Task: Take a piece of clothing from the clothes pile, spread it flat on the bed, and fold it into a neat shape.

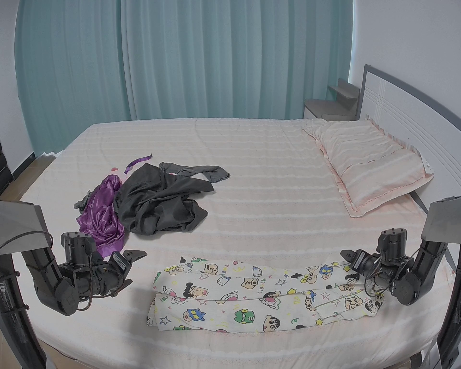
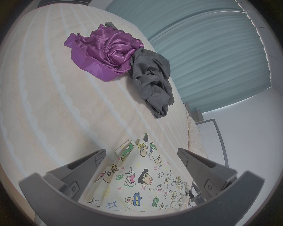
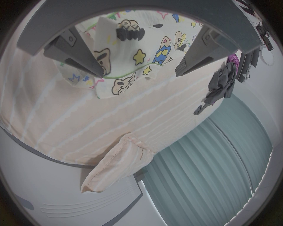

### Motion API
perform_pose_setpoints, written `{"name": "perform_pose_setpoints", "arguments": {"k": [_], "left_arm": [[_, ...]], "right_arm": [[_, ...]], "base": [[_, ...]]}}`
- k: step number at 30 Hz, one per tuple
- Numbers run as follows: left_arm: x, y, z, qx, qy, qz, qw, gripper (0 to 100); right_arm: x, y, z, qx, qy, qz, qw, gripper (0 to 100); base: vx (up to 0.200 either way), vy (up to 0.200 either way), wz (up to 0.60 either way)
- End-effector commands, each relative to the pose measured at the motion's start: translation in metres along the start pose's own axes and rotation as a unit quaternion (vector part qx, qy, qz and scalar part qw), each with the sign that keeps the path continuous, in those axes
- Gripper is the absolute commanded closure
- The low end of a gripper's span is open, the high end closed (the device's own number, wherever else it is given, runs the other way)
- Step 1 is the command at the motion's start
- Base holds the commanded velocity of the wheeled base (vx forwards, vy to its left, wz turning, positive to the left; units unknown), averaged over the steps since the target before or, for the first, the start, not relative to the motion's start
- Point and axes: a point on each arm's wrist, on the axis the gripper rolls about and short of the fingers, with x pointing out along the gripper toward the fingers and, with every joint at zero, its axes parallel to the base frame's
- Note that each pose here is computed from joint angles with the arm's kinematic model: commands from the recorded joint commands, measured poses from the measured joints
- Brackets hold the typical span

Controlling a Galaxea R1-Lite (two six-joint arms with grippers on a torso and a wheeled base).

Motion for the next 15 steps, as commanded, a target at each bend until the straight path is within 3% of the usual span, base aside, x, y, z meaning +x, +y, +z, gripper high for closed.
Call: {"name": "perform_pose_setpoints", "arguments": {"k": [1, 15], "left_arm": [[-0.003, 0.007, -0.009, 0.0, 0.007, -0.003, 1.0, 0], [-0.004, 0.01, -0.013, 0.004, 0.005, -0.008, 0.9999, 0]], "right_arm": [[0.019, 0.013, 0.006, -0.008, 0.006, 0.0, 0.9999, 0], [0.014, -0.007, -0.007, -0.051, 0.033, -0.052, 0.9968, 0]], "base": [[0.0, 0.0, 0.0], [0.0, 0.0, 0.0]]}}
